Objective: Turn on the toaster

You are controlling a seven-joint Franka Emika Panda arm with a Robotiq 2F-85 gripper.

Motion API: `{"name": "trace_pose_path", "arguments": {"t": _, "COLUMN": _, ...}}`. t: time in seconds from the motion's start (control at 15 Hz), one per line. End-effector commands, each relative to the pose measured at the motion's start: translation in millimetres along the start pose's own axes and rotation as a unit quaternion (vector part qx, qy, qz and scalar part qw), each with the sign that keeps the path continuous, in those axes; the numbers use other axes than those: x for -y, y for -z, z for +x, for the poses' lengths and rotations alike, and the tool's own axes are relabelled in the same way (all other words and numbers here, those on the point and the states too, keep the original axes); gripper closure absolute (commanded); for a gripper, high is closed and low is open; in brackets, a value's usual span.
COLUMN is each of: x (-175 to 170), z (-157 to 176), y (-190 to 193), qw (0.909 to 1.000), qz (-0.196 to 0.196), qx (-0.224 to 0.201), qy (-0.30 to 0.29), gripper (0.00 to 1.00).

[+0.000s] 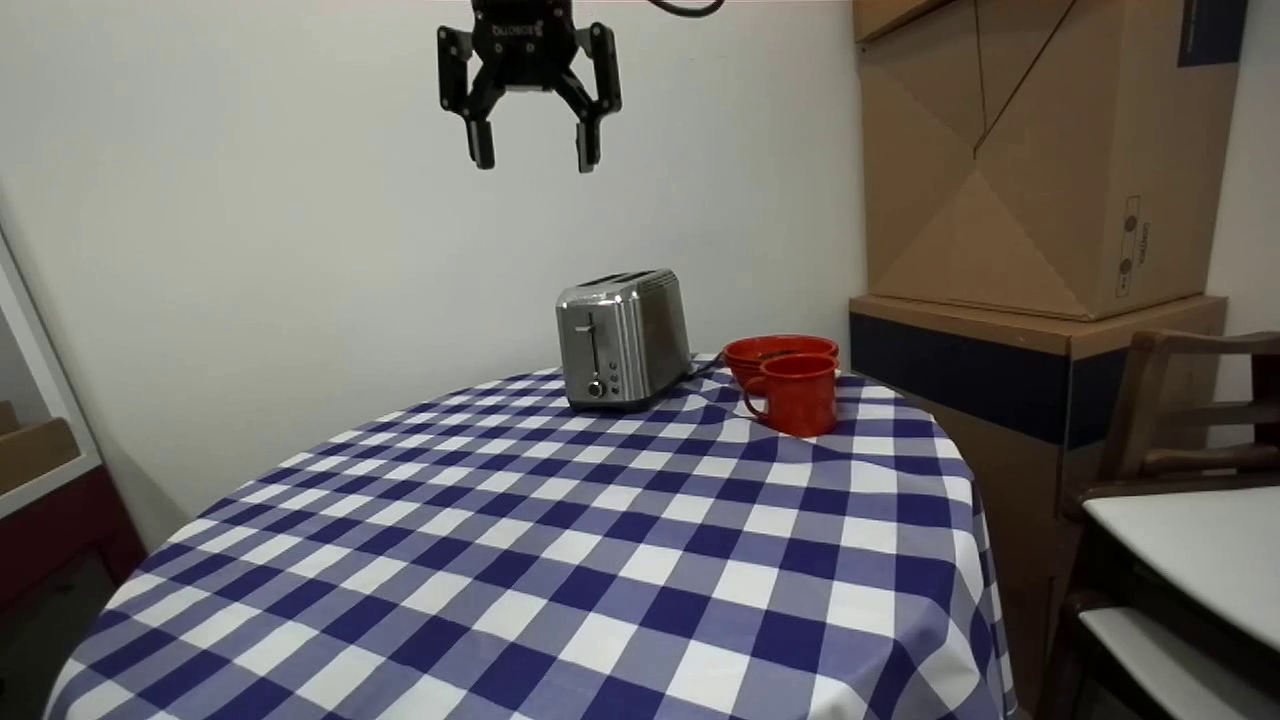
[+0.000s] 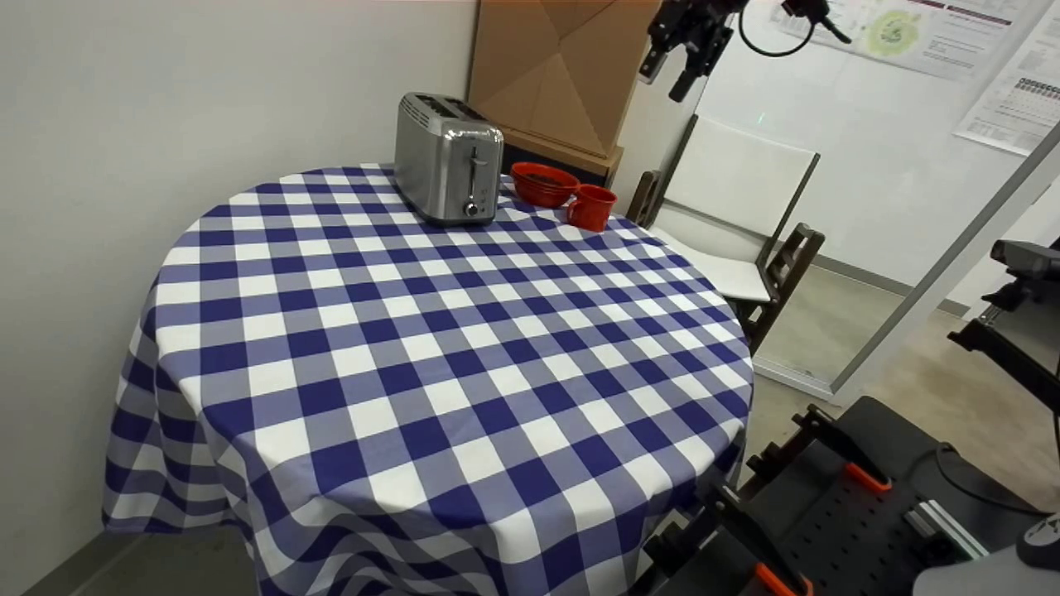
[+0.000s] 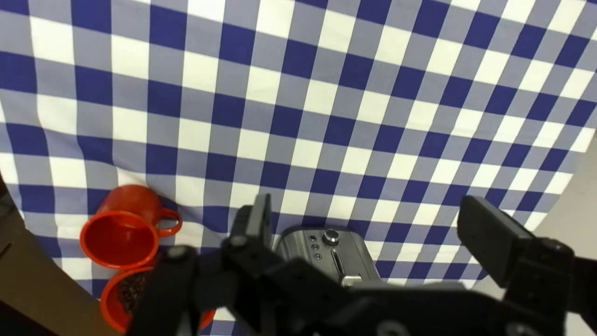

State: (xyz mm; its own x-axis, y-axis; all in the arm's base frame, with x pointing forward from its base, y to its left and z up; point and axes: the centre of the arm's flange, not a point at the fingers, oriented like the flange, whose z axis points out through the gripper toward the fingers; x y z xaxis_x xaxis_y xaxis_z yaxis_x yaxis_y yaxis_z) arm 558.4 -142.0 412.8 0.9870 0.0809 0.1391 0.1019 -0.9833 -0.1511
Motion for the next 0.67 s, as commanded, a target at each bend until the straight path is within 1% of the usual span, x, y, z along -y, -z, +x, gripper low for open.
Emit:
{"name": "trace_pose_path", "arguments": {"t": 0.0, "x": 2.6, "z": 77.6, "y": -13.7, "qw": 0.9996, "qz": -0.005, "qx": -0.022, "qy": -0.014, "gripper": 0.0}}
{"name": "trace_pose_path", "arguments": {"t": 0.07, "x": 8.5, "z": 92.7, "y": -22.0, "qw": 0.9992, "qz": -0.008, "qx": -0.032, "qy": -0.021, "gripper": 0.0}}
{"name": "trace_pose_path", "arguments": {"t": 0.27, "x": 20.3, "z": 123.2, "y": -44.2, "qw": 0.9981, "qz": -0.018, "qx": -0.048, "qy": -0.035, "gripper": 0.0}}
{"name": "trace_pose_path", "arguments": {"t": 0.33, "x": 24.3, "z": 132.2, "y": -52.7, "qw": 0.9977, "qz": -0.022, "qx": -0.051, "qy": -0.04, "gripper": 0.25}}
{"name": "trace_pose_path", "arguments": {"t": 0.4, "x": 26.8, "z": 139.2, "y": -58.5, "qw": 0.9973, "qz": -0.023, "qx": -0.054, "qy": -0.044, "gripper": 0.26}}
{"name": "trace_pose_path", "arguments": {"t": 0.47, "x": 29.8, "z": 146.2, "y": -64.8, "qw": 0.997, "qz": -0.024, "qx": -0.056, "qy": -0.047, "gripper": 0.32}}
{"name": "trace_pose_path", "arguments": {"t": 0.6, "x": 35.0, "z": 157.8, "y": -75.0, "qw": 0.9967, "qz": -0.025, "qx": -0.06, "qy": -0.049, "gripper": 0.47}}
